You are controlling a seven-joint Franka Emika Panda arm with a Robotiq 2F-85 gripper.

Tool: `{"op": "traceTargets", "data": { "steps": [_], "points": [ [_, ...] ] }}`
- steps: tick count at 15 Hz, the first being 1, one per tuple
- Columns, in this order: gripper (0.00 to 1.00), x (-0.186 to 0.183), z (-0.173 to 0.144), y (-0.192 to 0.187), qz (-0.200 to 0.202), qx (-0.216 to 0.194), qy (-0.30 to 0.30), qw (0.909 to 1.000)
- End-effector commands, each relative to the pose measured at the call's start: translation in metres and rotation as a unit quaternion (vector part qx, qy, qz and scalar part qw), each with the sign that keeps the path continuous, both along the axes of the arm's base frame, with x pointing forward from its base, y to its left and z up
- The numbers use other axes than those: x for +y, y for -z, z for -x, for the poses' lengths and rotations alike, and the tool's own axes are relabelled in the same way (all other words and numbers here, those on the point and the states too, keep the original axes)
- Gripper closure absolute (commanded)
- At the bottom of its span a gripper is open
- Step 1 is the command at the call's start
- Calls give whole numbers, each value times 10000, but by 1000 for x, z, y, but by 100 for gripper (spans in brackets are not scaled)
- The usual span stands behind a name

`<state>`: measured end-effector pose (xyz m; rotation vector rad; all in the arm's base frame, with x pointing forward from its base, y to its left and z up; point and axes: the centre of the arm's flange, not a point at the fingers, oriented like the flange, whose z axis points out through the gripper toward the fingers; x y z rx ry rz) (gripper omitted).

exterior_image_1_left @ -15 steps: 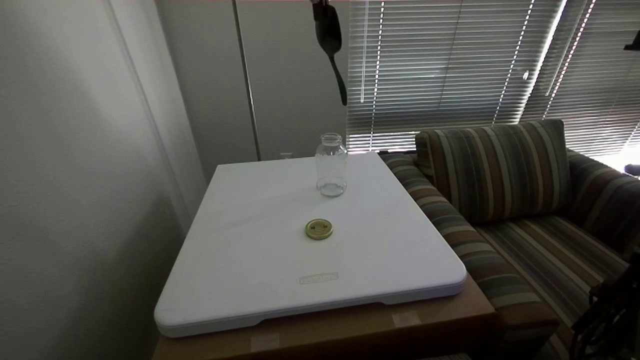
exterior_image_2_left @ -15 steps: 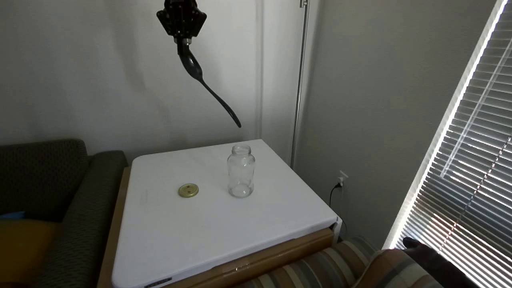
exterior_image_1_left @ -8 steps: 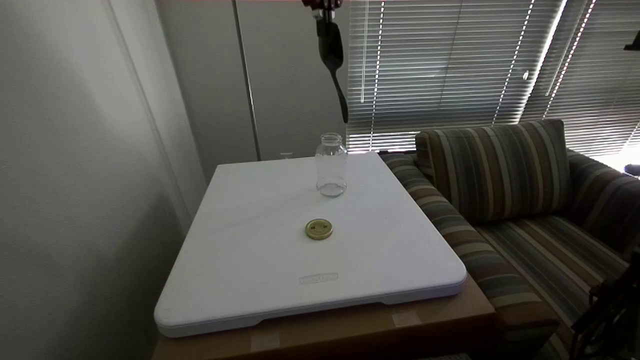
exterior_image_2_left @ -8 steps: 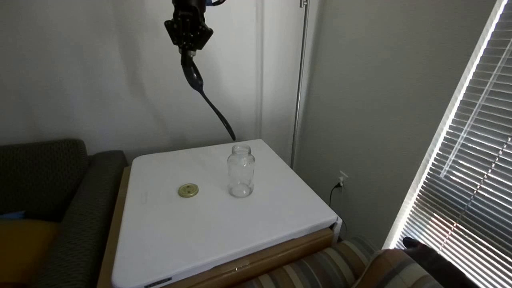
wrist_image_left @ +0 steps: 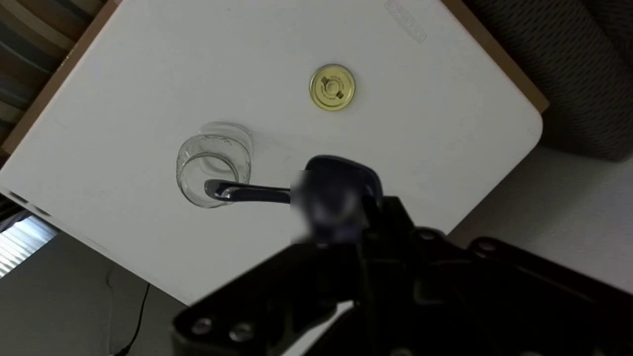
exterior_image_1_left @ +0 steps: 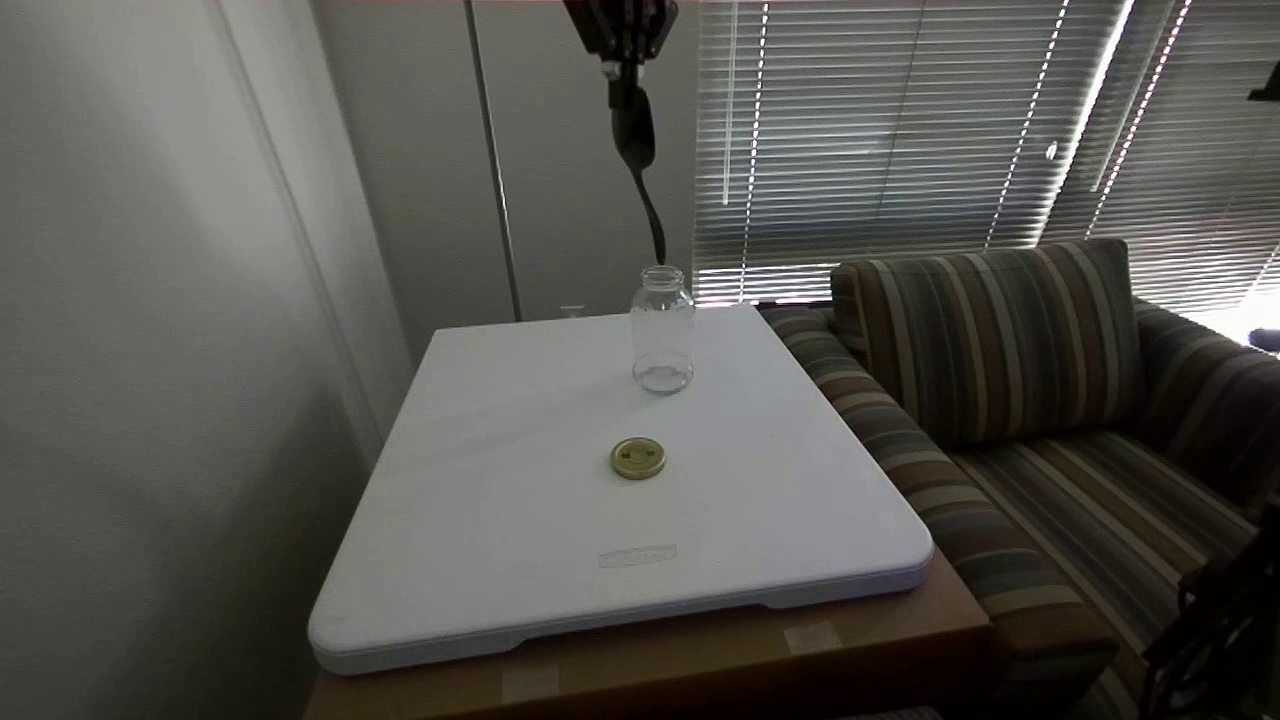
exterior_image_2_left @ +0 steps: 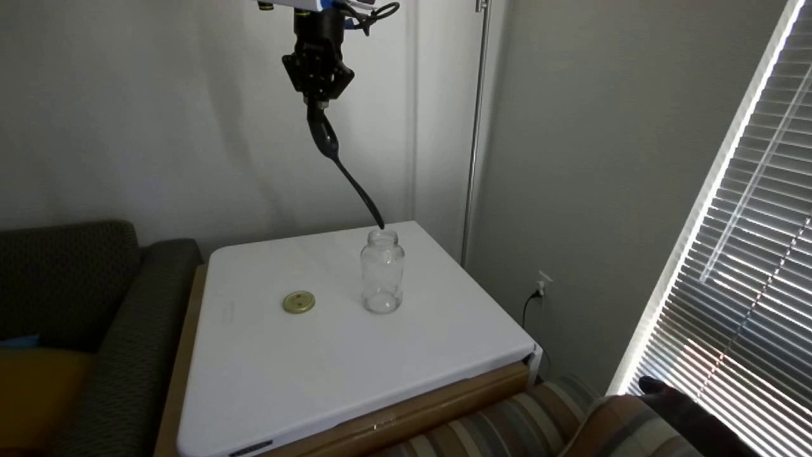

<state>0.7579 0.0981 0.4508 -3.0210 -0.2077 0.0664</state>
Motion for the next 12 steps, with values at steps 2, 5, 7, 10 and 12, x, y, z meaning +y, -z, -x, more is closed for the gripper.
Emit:
{"op": "traceTargets", "data": {
  "steps": [2,5,7,10,12],
  "points": [
    [98,-6,7,9,-280,-192,-37,9994],
    [98,-9,7,15,-417,-77,78,9991],
    [98,-10,8,16,-467,-40,121,9988],
    [98,-12,8,11,-440,-73,142,9989],
    [98,-12,7,7,-420,-79,158,9990]
  ]
}}
